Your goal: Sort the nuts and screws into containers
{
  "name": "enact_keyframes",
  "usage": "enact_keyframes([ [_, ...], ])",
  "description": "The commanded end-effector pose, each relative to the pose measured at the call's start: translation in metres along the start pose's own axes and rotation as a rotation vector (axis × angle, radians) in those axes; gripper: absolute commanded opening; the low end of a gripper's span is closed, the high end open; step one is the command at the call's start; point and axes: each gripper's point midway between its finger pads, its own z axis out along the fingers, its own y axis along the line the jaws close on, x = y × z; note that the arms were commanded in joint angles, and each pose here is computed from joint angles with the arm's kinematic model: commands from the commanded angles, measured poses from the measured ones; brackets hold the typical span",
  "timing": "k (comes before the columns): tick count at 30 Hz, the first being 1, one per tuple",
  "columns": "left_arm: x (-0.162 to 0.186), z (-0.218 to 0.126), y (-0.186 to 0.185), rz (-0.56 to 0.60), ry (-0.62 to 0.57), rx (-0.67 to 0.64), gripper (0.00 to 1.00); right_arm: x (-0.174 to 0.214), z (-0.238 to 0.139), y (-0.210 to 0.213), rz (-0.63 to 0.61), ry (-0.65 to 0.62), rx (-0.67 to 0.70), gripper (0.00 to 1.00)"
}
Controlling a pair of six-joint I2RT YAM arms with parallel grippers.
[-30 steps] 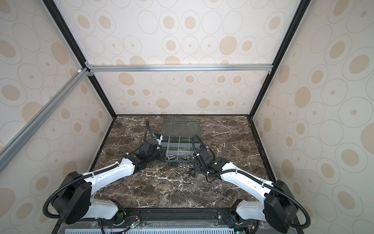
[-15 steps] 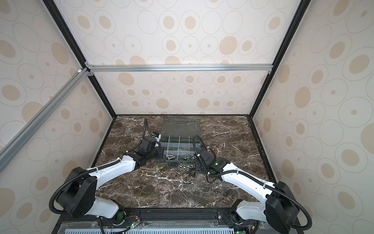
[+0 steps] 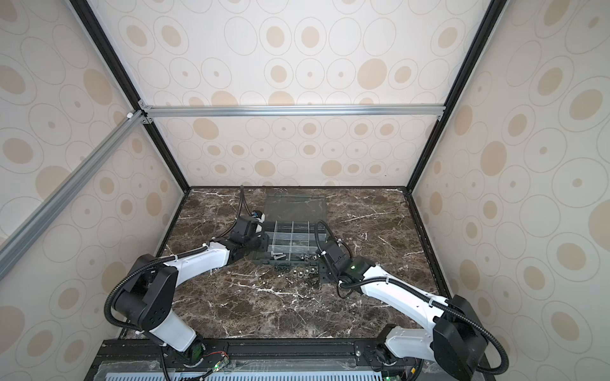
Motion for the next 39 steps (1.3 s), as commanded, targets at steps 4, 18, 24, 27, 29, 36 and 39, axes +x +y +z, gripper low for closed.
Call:
enact_keyframes([
  [4,-0.022,-0.002,-0.001,0.003,-0.04,0.017,0.35,0.003,-0.004,-0.008,0.015,-0.002,0.023,0.53],
  [18,-0.025,-0.026,-0.002,-0.015,-0.082,0.032,0.43,0.001,-0.007,-0.008,0.012,-0.005,0.021,0.54],
  [24,-0.02,-0.039,-0.001,-0.031,-0.097,0.046,0.44,0.001,-0.006,-0.006,0.012,0.002,0.014,0.54],
  [27,-0.017,-0.046,0.001,-0.041,-0.105,0.049,0.44,0.003,-0.004,-0.004,0.01,0.014,0.01,0.54],
  [29,-0.014,-0.052,0.001,-0.045,-0.109,0.051,0.44,0.003,-0.002,-0.004,0.01,0.018,0.01,0.54],
  [36,-0.004,-0.07,0.006,-0.068,-0.142,0.058,0.45,0.003,0.003,0.005,0.001,0.055,-0.002,0.53],
  [39,0.0,-0.075,0.008,-0.075,-0.141,0.054,0.45,0.005,0.003,0.004,0.005,0.052,-0.005,0.53],
])
